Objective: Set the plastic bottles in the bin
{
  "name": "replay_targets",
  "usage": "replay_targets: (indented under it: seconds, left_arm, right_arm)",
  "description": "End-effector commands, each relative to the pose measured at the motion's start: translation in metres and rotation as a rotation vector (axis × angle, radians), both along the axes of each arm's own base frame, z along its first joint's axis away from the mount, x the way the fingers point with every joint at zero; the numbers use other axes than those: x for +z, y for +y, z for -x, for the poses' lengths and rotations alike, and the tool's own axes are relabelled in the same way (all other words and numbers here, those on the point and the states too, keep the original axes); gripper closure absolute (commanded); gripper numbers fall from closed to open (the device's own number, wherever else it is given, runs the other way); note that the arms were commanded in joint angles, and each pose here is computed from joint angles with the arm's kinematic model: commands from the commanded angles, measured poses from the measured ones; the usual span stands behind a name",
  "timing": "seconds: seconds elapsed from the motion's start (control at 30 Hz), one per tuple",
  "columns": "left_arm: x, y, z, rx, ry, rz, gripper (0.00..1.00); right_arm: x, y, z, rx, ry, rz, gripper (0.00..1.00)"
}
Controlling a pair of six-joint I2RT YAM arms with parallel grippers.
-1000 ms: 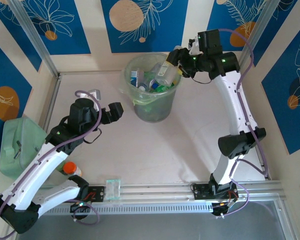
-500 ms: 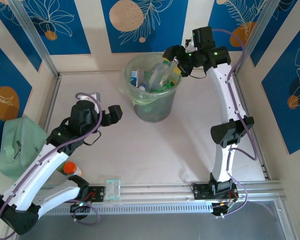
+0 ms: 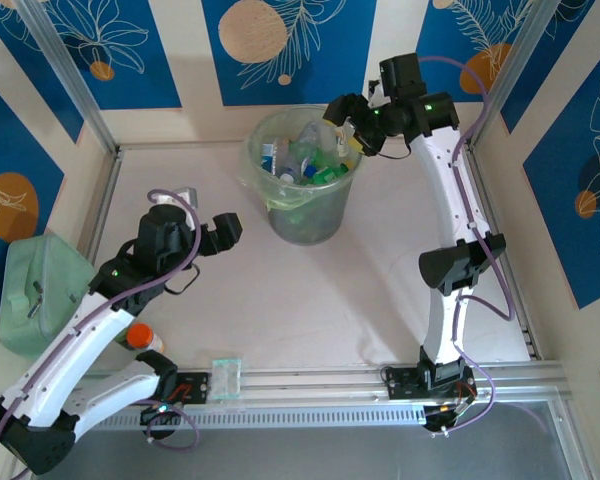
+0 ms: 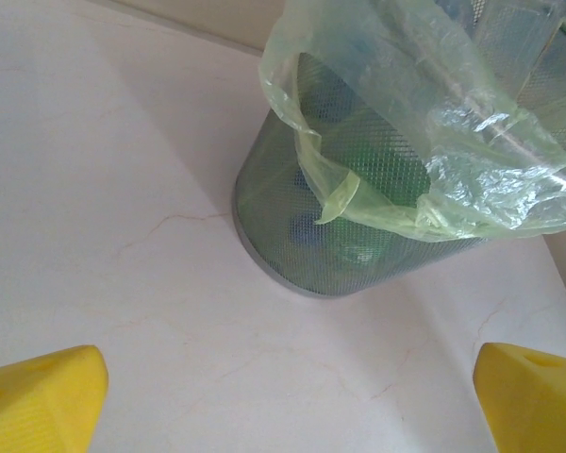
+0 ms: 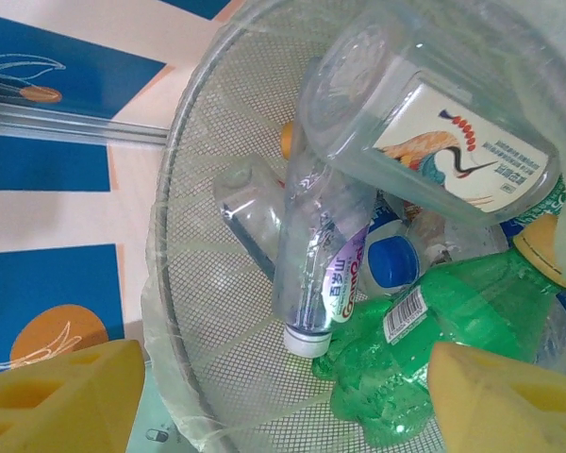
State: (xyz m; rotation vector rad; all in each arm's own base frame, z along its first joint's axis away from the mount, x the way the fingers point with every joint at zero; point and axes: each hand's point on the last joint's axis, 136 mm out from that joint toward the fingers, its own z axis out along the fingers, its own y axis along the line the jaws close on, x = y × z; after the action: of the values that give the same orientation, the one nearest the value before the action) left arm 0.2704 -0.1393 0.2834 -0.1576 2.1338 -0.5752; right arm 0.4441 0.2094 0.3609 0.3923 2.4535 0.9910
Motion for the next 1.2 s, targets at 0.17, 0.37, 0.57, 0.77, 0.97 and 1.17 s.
replay_targets:
  seconds: [0.17,0.37,0.57,0.77,0.97,1.17]
  left_arm:
    - [-0.005,0.009,-0.001,0.03,0.0,-0.024,0.02]
    - [-0.006,0.01,-0.001,0.031,-0.002,-0.03,0.02]
    - [-0.01,0.011,-0.002,0.03,0.0,-0.047,0.02]
    - [-0.007,0.013,-0.003,0.031,-0.018,-0.059,0.01]
    - [-0.002,0.023,-0.015,0.078,-0.089,-0.128,0.0]
    - [-0.008,0.064,-0.045,0.291,-0.182,-0.397,0.0]
  right_arm:
    - [0.032,0.003,0.016,0.038,-0.15,0.087,0.33]
    - [0.035,0.016,-0.006,0.076,-0.277,0.138,0.47]
    - [0.035,0.024,-0.034,0.091,-0.357,0.163,0.47]
    - [0.037,0.024,-0.038,0.103,-0.372,0.174,0.48]
    - [0.054,0.016,0.003,0.107,-0.436,0.263,0.45]
    - [0.055,-0.022,0.056,0.043,-0.481,0.325,0.33]
